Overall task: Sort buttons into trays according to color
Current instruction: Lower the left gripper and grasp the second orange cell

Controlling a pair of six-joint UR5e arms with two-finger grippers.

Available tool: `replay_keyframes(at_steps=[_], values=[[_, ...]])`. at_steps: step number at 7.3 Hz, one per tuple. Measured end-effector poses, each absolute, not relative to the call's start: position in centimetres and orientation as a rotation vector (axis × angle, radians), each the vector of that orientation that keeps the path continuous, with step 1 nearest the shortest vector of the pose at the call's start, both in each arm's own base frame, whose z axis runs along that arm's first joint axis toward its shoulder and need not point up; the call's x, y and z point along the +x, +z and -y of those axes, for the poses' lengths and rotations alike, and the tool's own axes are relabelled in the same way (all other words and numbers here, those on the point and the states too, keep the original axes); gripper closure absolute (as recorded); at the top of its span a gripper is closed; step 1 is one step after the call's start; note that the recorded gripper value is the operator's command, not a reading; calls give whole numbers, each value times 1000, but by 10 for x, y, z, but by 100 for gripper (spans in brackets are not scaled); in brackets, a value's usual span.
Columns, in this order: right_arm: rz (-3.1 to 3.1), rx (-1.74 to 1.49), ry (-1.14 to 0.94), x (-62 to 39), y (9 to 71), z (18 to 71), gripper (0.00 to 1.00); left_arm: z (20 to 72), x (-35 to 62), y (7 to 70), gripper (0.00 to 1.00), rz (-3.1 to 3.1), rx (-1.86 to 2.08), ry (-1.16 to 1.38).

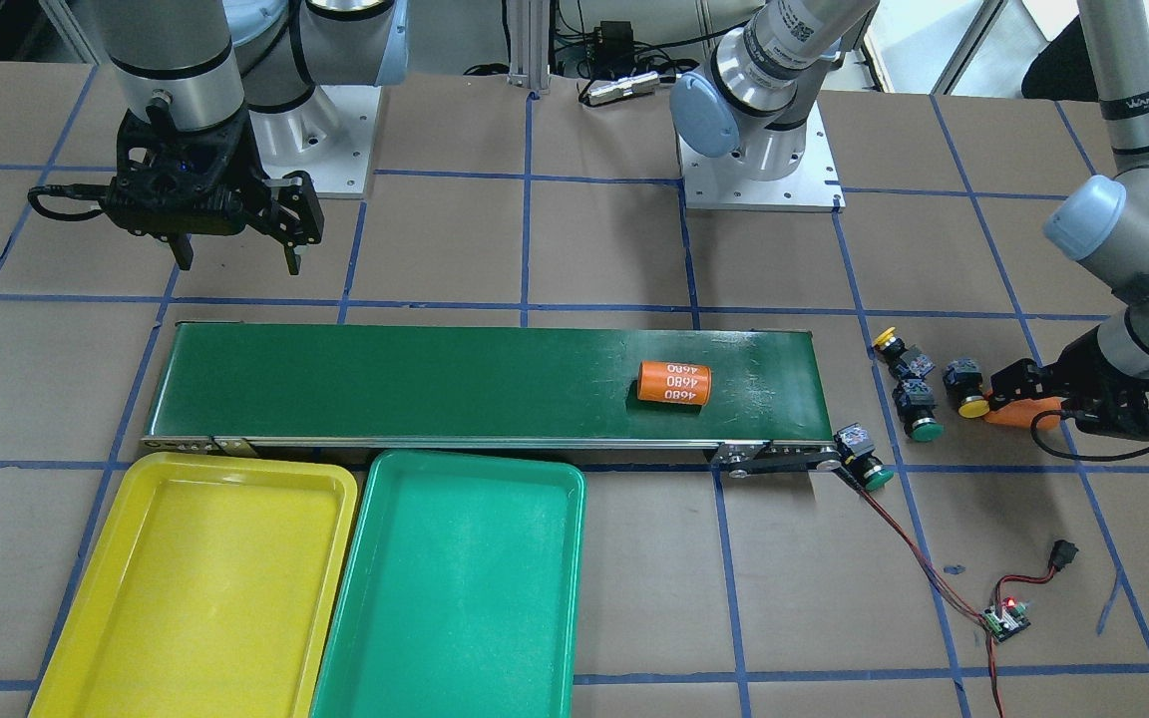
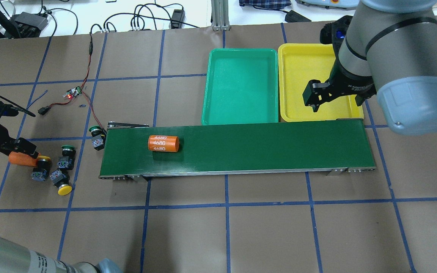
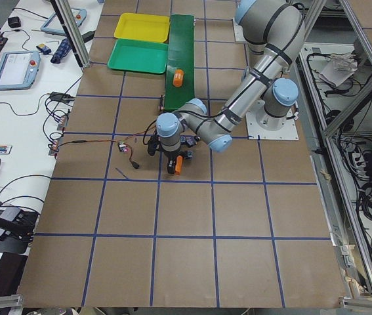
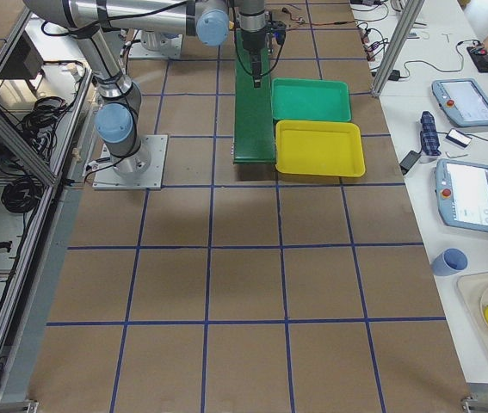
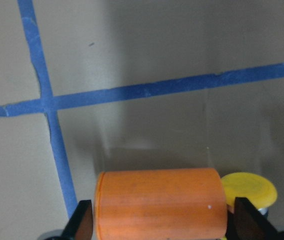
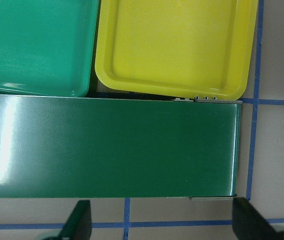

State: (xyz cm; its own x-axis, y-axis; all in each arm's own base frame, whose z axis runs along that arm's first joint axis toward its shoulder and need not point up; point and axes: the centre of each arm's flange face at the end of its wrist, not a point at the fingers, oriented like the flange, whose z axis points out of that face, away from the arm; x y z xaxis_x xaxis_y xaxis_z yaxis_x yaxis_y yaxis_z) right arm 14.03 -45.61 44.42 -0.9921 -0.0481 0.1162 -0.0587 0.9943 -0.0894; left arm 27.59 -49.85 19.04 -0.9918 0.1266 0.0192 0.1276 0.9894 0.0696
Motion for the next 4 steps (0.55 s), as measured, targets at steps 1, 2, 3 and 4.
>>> replay_keyframes(at_steps=[1, 2, 3, 4], values=[[3023, 81, 142, 140, 444, 456, 0, 499, 276, 189, 12, 3117, -197, -114], [3023, 81, 142, 140, 444, 456, 0, 499, 277, 189, 87, 3118, -196, -113], [3023, 81, 142, 140, 444, 456, 0, 500, 277, 190, 100, 3121, -196, -109], [3023, 81, 142, 140, 444, 456, 0, 502, 278, 193, 100, 3126, -196, -104]])
